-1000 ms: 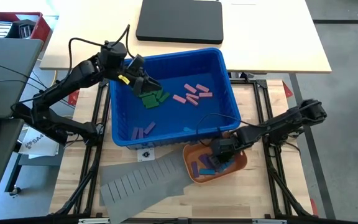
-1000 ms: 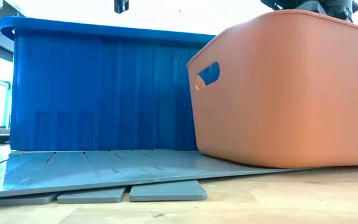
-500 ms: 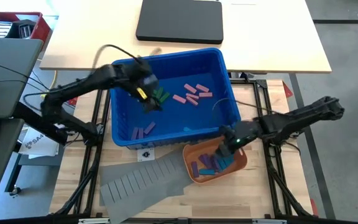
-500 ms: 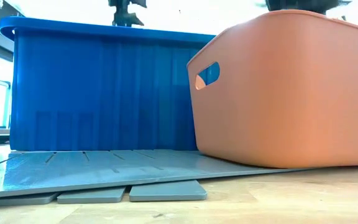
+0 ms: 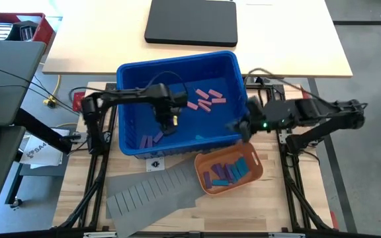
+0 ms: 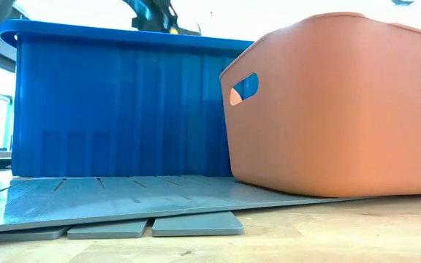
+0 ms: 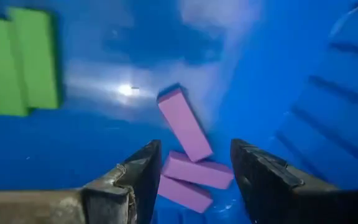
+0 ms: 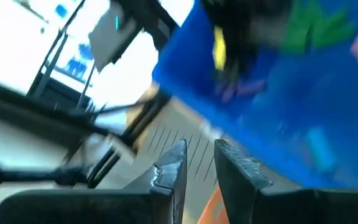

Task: Sort blocks
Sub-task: Put the purple block into the orange bin

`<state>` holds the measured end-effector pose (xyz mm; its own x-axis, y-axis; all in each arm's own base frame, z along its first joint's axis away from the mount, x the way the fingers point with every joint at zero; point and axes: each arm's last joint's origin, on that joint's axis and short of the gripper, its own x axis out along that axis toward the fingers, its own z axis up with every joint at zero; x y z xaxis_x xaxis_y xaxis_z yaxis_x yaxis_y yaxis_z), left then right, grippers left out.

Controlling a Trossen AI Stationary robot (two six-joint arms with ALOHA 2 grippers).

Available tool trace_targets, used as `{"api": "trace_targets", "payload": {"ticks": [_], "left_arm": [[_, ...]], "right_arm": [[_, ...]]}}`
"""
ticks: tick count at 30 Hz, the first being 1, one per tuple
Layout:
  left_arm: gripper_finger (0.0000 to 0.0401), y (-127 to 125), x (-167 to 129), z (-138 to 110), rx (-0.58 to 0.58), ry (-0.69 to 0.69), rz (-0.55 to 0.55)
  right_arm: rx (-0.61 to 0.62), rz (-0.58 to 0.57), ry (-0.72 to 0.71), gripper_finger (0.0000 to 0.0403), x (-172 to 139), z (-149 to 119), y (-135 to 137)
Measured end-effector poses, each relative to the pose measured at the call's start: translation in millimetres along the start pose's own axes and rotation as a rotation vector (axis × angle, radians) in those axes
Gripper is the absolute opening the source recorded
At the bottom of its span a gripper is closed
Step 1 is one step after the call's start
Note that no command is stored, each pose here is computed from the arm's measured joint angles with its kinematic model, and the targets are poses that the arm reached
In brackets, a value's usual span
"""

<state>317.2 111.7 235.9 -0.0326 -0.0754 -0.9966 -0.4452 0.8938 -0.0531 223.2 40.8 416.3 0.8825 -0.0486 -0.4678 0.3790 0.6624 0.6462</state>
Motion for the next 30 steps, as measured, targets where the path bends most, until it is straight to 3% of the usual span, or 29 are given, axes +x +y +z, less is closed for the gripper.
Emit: {"api": "trace_targets", "payload": {"ticks": [5,10,20,25,30], "left_arm": [[0.0196,6,41,17,0.013,0.135,-0.007],[0.0229,9,59,18,0.0,0.249,0.002],[0.0245,25,89,12,-0.029,0.225,-0.026],[0.0219,26,100,11,-0.033,0.183,-0.068],[0.0131,27,101,13,-0.033,0.171,-0.024]], "right_arm": [[-0.096,-0.053,-0.151,0.0076,-11,28,3],[-0.106,-0.103,-0.199,0.0076,-11,42,-6],[-0.1,-0.179,-0.177,0.0076,-5,45,-16],[-0.1,-0.166,-0.165,0.0076,-4,45,-16],[-0.098,-0.15,-0.155,0.0076,-4,45,-15]]}}
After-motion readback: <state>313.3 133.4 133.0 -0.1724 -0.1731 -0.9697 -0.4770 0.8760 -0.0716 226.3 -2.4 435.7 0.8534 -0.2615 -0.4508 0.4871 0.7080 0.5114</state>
